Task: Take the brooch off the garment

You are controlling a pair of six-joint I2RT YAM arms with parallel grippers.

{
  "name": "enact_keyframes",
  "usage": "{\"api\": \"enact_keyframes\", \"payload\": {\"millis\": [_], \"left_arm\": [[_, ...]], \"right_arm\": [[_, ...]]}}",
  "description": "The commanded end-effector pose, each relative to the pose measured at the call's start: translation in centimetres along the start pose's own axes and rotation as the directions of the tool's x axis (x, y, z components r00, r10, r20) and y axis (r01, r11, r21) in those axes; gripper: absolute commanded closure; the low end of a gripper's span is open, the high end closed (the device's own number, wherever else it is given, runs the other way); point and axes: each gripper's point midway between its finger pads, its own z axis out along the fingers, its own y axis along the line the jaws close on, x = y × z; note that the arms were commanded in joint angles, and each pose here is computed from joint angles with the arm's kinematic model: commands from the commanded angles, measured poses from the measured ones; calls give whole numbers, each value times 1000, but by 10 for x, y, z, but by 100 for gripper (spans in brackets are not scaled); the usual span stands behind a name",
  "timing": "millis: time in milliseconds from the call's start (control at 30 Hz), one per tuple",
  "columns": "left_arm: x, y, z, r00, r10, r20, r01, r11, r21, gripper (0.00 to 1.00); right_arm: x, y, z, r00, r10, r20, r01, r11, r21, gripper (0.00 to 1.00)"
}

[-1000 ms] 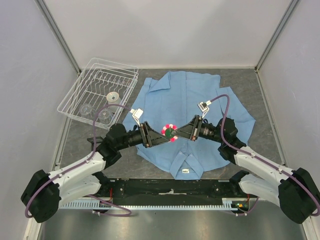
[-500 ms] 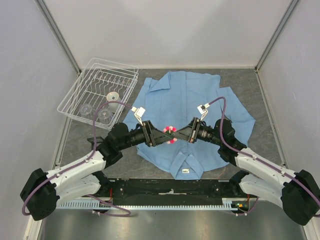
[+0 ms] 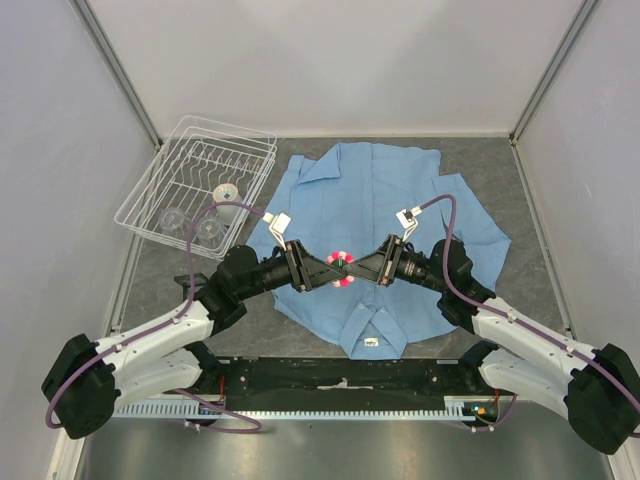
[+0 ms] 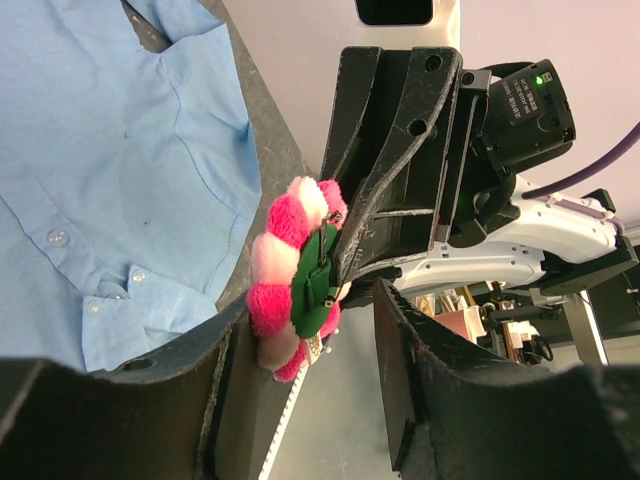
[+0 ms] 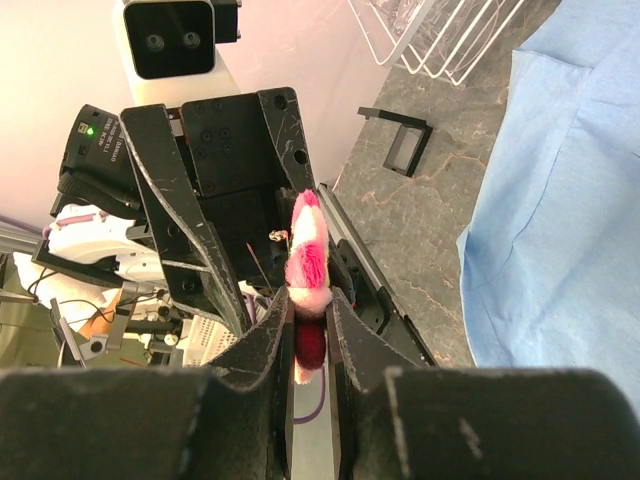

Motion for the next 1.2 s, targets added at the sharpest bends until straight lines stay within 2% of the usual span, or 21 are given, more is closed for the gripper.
{"api": "enact_keyframes", "payload": {"millis": [0,267,500,767,1167], "left_arm": [[-11,-10,3,998,20,55,-22,999,40,47],[-11,-7,2,997,-9,75,6,999,41,51],[-11,-8,2,997,-16,71,13,999,51,47],[-9,-5,-2,996,-30,86,26,998,49,58],[-1,-12,-2,998,-44,48,39,993,115,65]], "right_arm": [[-7,20,-1,998,-55,27,56,996,-66,100],[0,20,-1,997,-76,14,77,995,-68,100],[5,18,-1,996,-92,6,93,994,-57,100],[5,17,-2,995,-95,12,95,994,-49,100],[8,20,-2,996,-89,8,89,993,-81,100]]}}
